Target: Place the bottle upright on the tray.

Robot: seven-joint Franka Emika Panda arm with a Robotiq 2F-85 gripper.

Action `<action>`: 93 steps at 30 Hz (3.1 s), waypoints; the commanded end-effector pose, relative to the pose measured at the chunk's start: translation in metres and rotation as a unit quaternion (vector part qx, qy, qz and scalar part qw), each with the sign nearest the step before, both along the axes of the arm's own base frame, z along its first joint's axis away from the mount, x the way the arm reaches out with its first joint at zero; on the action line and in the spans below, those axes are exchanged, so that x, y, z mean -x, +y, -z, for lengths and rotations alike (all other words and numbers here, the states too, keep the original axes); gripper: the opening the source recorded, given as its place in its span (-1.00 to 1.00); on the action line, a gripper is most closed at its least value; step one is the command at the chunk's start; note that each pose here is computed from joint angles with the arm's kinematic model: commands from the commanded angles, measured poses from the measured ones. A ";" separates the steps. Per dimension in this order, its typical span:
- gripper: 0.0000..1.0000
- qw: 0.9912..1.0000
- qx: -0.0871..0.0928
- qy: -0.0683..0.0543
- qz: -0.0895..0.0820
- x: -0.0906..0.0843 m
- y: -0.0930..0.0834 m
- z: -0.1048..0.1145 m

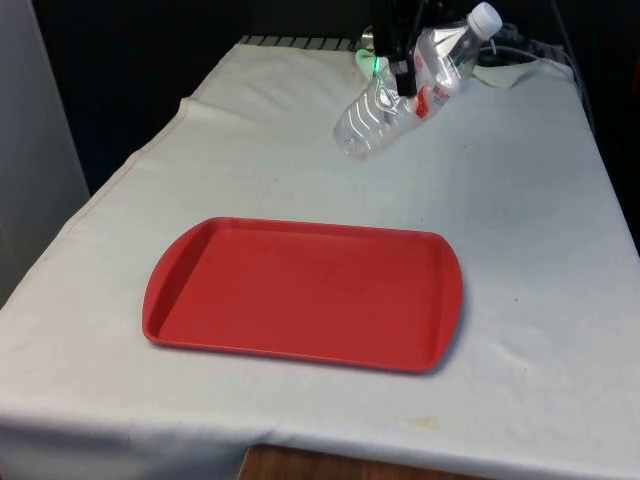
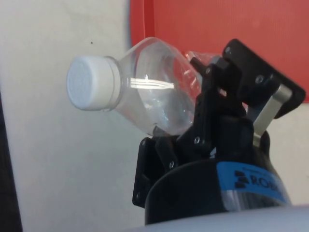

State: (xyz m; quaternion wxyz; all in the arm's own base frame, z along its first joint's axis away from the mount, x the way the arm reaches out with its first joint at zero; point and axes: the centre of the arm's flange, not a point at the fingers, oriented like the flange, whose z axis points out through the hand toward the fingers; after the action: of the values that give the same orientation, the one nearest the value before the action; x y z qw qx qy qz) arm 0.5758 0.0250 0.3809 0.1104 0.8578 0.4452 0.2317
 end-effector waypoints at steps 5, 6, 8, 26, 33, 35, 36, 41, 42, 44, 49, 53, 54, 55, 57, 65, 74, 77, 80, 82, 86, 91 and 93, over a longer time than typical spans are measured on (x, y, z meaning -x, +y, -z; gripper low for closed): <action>-0.30 1.000 -0.009 -0.003 0.014 -0.002 -0.001 0.001; -0.30 1.000 -0.018 -0.008 0.019 -0.004 0.002 0.001; -0.30 0.999 -0.022 -0.009 0.027 -0.005 0.002 0.002; -0.30 0.994 -0.057 -0.020 0.089 -0.013 0.003 0.008; -0.30 0.991 -0.071 -0.024 0.112 -0.015 0.003 0.010; -0.30 0.990 -0.074 -0.026 0.118 -0.016 0.003 0.010; -0.30 0.989 -0.077 -0.026 0.121 -0.016 0.003 0.010; -0.30 0.986 -0.086 -0.029 0.137 -0.018 0.003 0.010; -0.30 0.986 -0.088 -0.030 0.140 -0.018 0.003 0.010; -0.30 0.985 -0.092 -0.031 0.146 -0.018 0.003 0.010; -0.30 0.982 -0.100 -0.034 0.159 -0.018 0.003 0.006; -0.30 0.979 -0.109 -0.039 0.170 -0.018 0.003 0.003; -0.30 0.978 -0.110 -0.040 0.171 -0.018 0.003 0.002; -0.30 0.977 -0.112 -0.042 0.174 -0.019 0.003 0.002; -0.30 0.975 -0.118 -0.046 0.182 -0.019 0.003 0.001; -0.30 0.969 -0.133 -0.056 0.199 -0.021 0.004 -0.002; -0.30 0.959 -0.159 -0.076 0.220 -0.021 0.009 -0.004; -0.30 0.957 -0.164 -0.080 0.225 -0.021 0.010 -0.004; -0.30 0.954 -0.172 -0.086 0.230 -0.021 0.011 -0.004; -0.30 0.951 -0.179 -0.093 0.236 -0.021 0.013 -0.005; -0.30 0.946 -0.188 -0.102 0.242 -0.020 0.014 -0.003; -0.30 0.941 -0.198 -0.113 0.250 -0.018 0.015 -0.001; -0.30 0.939 -0.202 -0.117 0.252 -0.016 0.014 0.001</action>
State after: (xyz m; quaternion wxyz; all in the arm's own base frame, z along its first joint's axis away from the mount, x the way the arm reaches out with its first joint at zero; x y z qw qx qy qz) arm 0.5928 0.0345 0.3793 0.0454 0.9152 0.1436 0.3737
